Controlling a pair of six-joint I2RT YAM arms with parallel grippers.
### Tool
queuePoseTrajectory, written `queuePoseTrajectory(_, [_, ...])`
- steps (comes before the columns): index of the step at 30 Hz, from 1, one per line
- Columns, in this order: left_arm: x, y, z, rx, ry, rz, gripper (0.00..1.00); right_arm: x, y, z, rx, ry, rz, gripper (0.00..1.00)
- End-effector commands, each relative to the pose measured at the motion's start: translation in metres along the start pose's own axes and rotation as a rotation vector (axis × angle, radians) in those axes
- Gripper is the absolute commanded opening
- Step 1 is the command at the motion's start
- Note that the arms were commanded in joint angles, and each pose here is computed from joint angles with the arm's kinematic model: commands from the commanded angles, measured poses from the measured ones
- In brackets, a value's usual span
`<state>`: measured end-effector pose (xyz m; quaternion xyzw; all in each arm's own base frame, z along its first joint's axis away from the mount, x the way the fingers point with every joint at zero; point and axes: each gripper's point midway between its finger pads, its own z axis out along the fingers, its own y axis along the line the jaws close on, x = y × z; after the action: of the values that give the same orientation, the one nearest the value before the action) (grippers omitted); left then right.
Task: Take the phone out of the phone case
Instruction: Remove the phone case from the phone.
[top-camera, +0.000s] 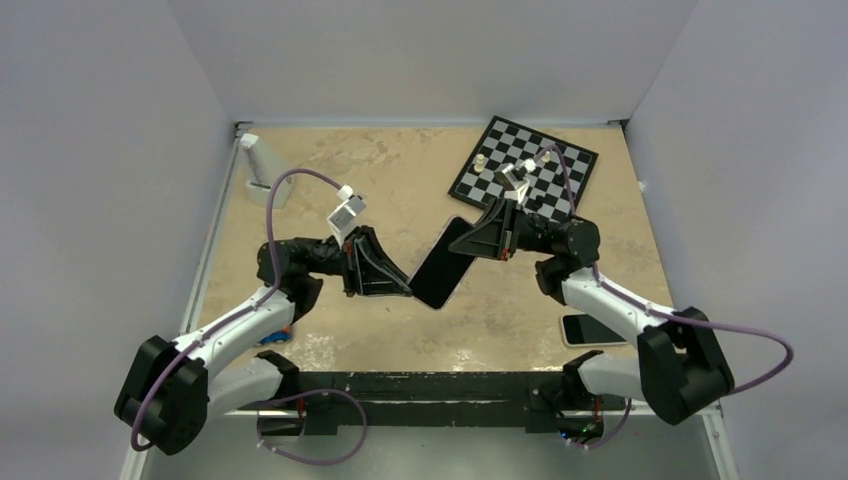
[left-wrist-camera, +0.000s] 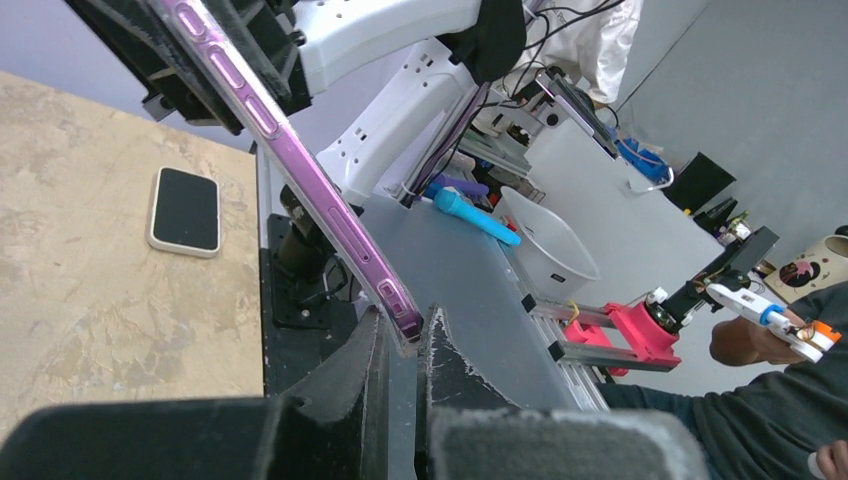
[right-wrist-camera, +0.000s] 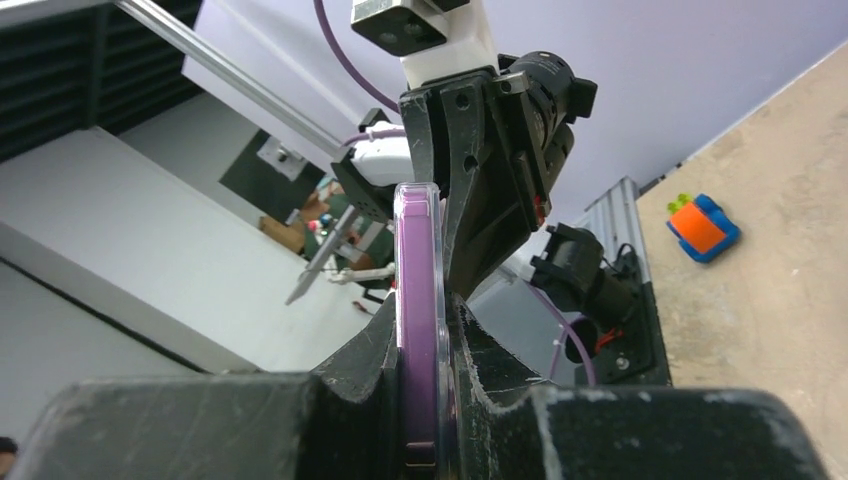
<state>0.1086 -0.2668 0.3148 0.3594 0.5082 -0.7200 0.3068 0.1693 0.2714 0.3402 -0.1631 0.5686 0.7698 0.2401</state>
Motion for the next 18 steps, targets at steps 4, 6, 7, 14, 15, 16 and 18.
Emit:
queuePoseTrajectory(4, [-0.041, -0.043, 0.013, 0.130, -0.067, 0.405, 0.00, -0.026, 0.005, 0.018, -0.102, -0.078, 0.161, 0.00])
queuePoseTrajectory(6, [-0.042, -0.040, 0.014, 0.124, -0.077, 0.406, 0.00, -0.026, 0.004, 0.023, -0.110, -0.069, 0.168, 0.00])
queuePoseTrajectory(7, [-0.043, -0.038, 0.014, 0.119, -0.082, 0.405, 0.00, -0.025, 0.003, 0.025, -0.113, -0.067, 0.171, 0.00])
queuePoseTrajectory(14, [-0.044, -0.018, 0.015, 0.064, -0.128, 0.399, 0.00, -0.022, 0.008, 0.026, -0.210, -0.079, 0.211, 0.00])
queuePoseTrajectory(15, [-0.043, -0.016, 0.014, 0.057, -0.128, 0.401, 0.00, -0.022, 0.010, 0.027, -0.228, -0.080, 0.218, 0.00])
queuePoseTrajectory(16, [-0.043, -0.013, 0.014, 0.049, -0.129, 0.397, 0.00, -0.021, 0.011, 0.028, -0.242, -0.080, 0.222, 0.00])
queuePoseTrajectory(18, [-0.043, -0.010, 0.014, 0.040, -0.128, 0.400, 0.00, -0.020, 0.012, 0.031, -0.254, -0.083, 0.230, 0.00])
